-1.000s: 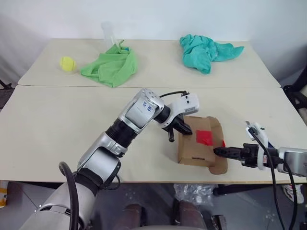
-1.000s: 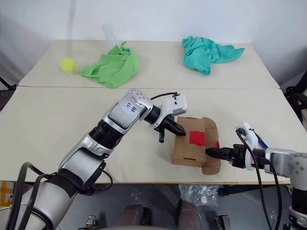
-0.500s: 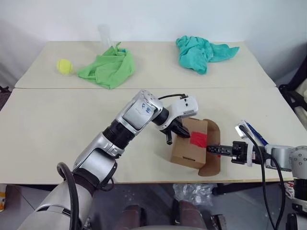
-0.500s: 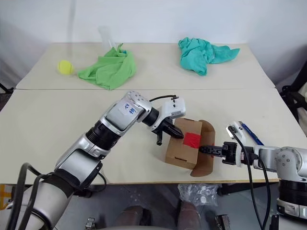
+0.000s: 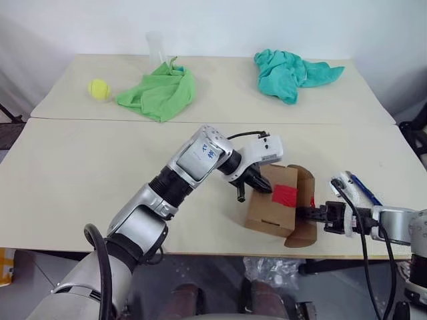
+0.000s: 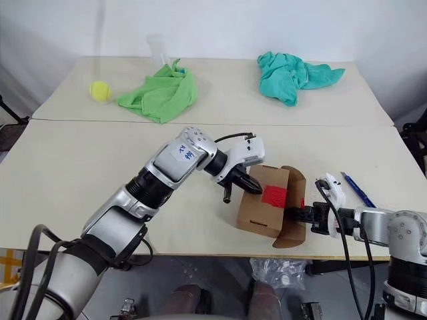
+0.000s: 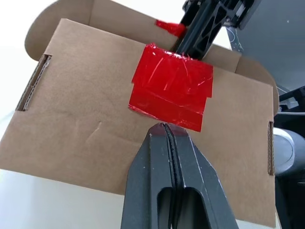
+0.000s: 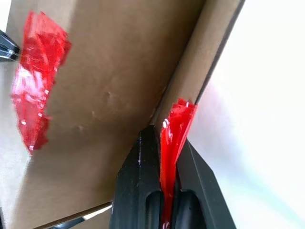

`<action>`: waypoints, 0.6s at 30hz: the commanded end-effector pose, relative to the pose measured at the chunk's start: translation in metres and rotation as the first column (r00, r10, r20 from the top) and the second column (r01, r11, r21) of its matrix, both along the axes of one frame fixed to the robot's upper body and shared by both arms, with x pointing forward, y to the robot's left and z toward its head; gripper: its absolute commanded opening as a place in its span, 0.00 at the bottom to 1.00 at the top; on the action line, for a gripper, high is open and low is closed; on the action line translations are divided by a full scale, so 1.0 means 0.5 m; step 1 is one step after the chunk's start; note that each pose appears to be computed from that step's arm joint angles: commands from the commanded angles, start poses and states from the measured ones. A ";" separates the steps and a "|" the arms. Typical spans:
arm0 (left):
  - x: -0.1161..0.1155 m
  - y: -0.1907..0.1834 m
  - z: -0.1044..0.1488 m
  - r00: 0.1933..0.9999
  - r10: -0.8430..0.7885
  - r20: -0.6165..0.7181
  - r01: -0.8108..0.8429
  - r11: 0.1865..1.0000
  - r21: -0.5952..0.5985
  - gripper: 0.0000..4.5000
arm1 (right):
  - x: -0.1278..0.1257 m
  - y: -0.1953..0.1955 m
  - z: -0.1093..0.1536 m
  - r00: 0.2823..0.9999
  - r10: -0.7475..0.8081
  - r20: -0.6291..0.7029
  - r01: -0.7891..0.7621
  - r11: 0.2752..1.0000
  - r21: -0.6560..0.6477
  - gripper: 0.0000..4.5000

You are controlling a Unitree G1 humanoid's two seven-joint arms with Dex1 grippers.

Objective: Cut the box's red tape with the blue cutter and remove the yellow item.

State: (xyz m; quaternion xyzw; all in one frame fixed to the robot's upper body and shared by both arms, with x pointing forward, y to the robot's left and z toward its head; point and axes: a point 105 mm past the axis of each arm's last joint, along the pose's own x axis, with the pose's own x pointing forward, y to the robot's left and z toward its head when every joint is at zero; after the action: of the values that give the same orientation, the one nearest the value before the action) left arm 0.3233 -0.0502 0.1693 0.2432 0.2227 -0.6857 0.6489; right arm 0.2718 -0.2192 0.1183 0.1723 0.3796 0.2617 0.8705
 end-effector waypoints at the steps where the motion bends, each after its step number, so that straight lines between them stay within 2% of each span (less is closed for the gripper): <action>1: 0.015 0.008 -0.027 0.999 0.048 -0.010 -0.048 0.998 0.040 0.00 | 0.014 -0.037 0.071 0.991 -0.062 0.118 0.073 0.993 -0.093 0.01; 5: 0.017 -0.006 -0.030 0.999 0.051 -0.019 -0.051 0.999 0.011 0.00 | 0.015 -0.037 0.130 0.981 -0.020 0.191 0.057 0.979 -0.194 0.01; 11: 0.016 -0.032 -0.035 0.999 0.047 -0.022 -0.047 0.999 -0.024 0.00 | 0.017 -0.031 0.184 0.973 0.029 0.229 0.051 0.941 -0.336 0.01; 18: 0.033 -0.054 -0.032 0.996 0.083 -0.016 -0.084 0.993 -0.083 0.00 | -0.001 -0.013 0.177 0.980 0.085 0.179 0.012 0.877 -0.481 0.01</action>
State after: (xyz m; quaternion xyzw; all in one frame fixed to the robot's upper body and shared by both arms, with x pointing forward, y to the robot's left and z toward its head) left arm 0.3334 -0.0732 0.1586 0.1871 0.2079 -0.6908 0.6667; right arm 0.2770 -0.2363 0.2059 -0.0604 0.3447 0.1708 0.9211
